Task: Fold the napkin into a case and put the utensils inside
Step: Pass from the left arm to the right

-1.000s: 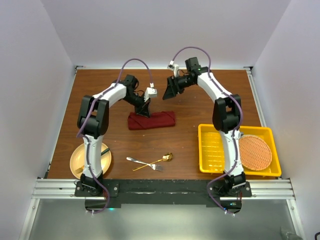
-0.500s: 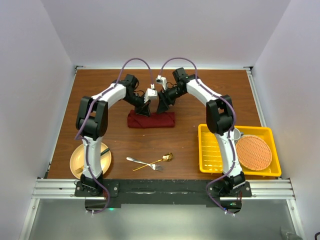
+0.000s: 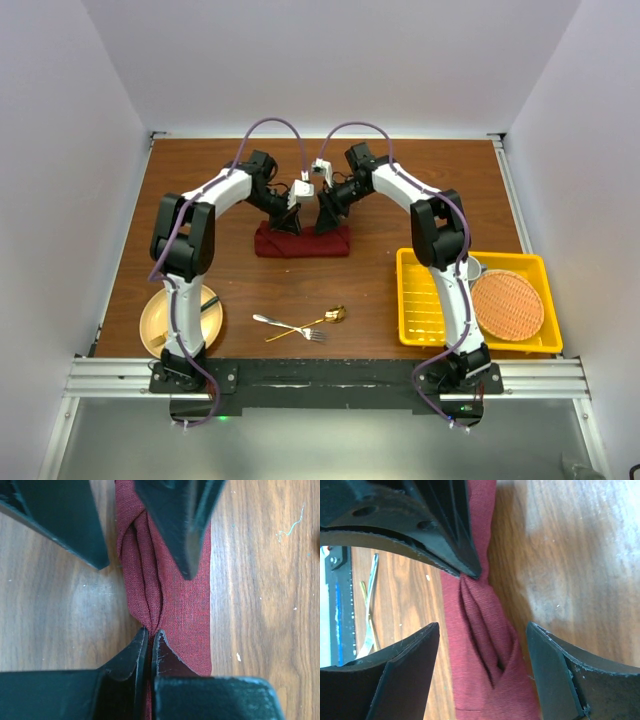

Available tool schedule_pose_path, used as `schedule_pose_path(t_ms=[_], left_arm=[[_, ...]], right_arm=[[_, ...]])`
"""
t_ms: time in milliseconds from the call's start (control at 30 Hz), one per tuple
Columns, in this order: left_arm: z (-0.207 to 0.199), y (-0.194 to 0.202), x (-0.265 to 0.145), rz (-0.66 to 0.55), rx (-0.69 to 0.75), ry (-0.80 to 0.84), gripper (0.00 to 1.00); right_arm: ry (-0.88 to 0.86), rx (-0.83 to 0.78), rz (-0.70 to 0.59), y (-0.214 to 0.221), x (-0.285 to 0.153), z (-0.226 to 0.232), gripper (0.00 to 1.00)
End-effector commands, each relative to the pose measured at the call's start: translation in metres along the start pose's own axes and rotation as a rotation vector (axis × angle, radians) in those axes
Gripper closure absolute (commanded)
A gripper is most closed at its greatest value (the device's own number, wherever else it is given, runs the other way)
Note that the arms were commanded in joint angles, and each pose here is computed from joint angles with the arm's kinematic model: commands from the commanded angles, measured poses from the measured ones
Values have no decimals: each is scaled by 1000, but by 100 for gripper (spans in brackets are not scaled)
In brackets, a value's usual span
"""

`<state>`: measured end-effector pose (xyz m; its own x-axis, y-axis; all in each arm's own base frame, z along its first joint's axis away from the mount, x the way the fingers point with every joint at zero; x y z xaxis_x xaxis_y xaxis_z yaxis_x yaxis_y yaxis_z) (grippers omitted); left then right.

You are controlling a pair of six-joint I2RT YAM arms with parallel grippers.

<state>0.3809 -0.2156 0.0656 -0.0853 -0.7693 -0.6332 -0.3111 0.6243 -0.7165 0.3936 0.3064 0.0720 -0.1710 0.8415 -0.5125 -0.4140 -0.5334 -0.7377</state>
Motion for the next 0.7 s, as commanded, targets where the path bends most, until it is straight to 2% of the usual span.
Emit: schedule_pose_path(t_ms=[0,200,667], left_arm=[[-12,-24,-11,-62,110,5,100],[-12,-27,-13,-71,147,6,100],[-11,-32,-14,-90,158,-4,100]], right_arm=[[-15,-89,-64,-13,-4,-4,27],[-17,-73,-75,-13,0,-5,27],[-60,-11,-59,2,14,-4,35]])
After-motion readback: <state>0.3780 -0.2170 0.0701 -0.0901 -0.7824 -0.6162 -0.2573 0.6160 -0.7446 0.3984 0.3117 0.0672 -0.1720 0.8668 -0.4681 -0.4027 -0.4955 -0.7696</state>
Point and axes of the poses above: each gripper's point midway between its finger pads, its own x axis out along the fingers, its own z axis along the line the jaws close on, y = z × x, the point moved 2 cm from there along -x, back along the fingers, and after that the axes turned 9 degrees about -x, right-handed, at the moved point
